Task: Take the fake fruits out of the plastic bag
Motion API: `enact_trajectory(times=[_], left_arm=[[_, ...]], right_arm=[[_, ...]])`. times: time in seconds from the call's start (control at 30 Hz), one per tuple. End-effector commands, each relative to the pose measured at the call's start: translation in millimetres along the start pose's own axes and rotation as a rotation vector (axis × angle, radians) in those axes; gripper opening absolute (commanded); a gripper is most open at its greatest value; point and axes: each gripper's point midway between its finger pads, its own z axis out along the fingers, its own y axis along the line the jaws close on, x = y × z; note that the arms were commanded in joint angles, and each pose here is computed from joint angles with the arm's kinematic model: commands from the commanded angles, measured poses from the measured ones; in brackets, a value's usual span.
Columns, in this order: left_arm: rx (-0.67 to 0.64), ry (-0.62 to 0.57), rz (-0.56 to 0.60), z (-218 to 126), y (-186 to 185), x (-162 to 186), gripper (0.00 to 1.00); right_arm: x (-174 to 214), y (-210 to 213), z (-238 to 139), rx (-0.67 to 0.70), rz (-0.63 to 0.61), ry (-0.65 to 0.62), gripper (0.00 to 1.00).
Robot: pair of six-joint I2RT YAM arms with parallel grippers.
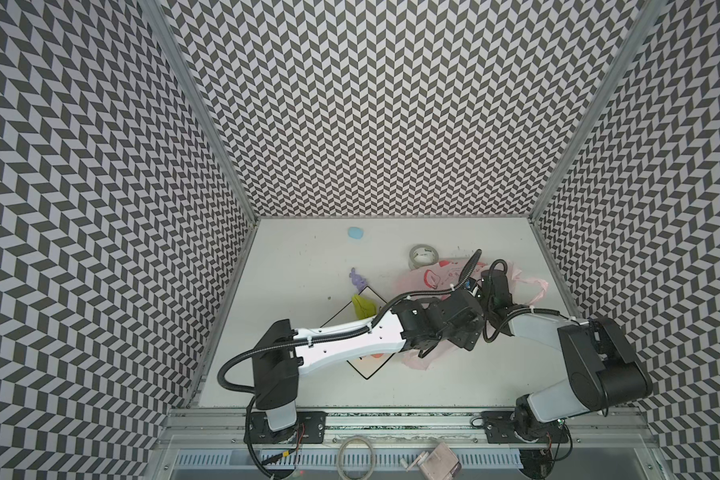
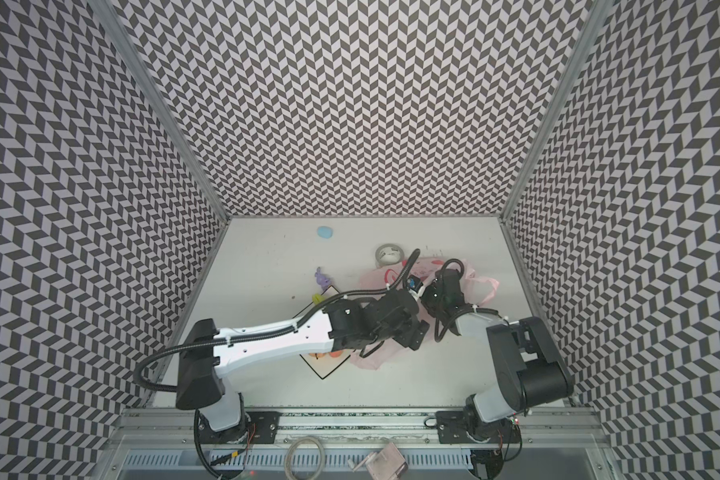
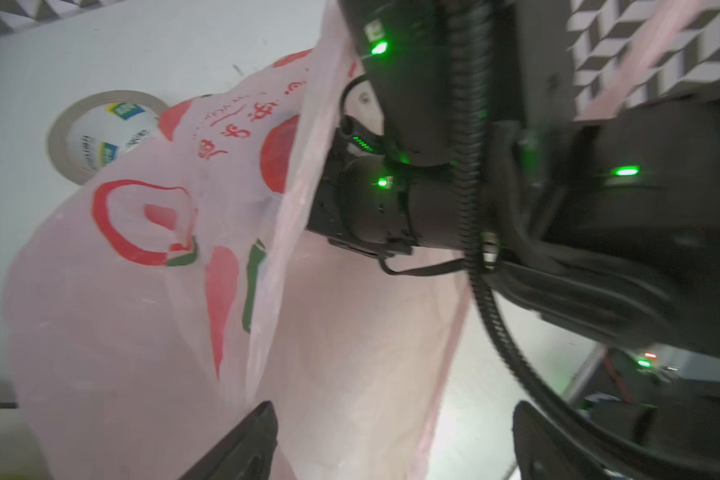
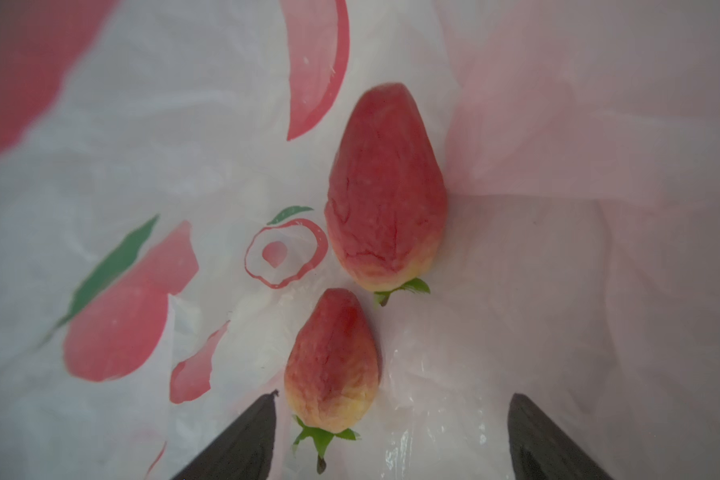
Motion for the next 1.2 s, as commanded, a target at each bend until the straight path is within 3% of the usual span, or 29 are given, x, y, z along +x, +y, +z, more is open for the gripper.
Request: enact_trajectory(times=[0.0,0.27,0.57,0.87,1.07,1.17], left_arm=[[-0.243,0.032,0.080,2.7,42.5,3.6,0.84],[-0.378,0.027,0.095,10.3,79.9,3.6,0.59],[-0.403,-0.063,0.112,6.3,87.4,-18.5,0.00],[-0.354,-0.469,0.218,-57.7,43.7,-92.1,0.00],[-0.006,-0.788,0.485,-115.0,-40.4,-95.3,0.00],[0.086,-0.845,0.501,-124.0,-49.0,-84.3,0.00]], right_arm=[[-0.4,8.2,-8.2,-0.032,0.001,-0.016,0.86],[2.0,7.5,-16.7,-0.043,-0.007,-0.021,0.86],[3.0,7.5,-20.3,-0.052,-0.013,-0.021,0.85],[5.6,16.1,-24.7,-0.103,-0.011,-0.003,0.85],[-8.1,13.4,-51.8,-0.118,0.016,-0.102,0.87],[-12.3,4.6,-64.9,-0.117,0.027,-0.162,0.88]])
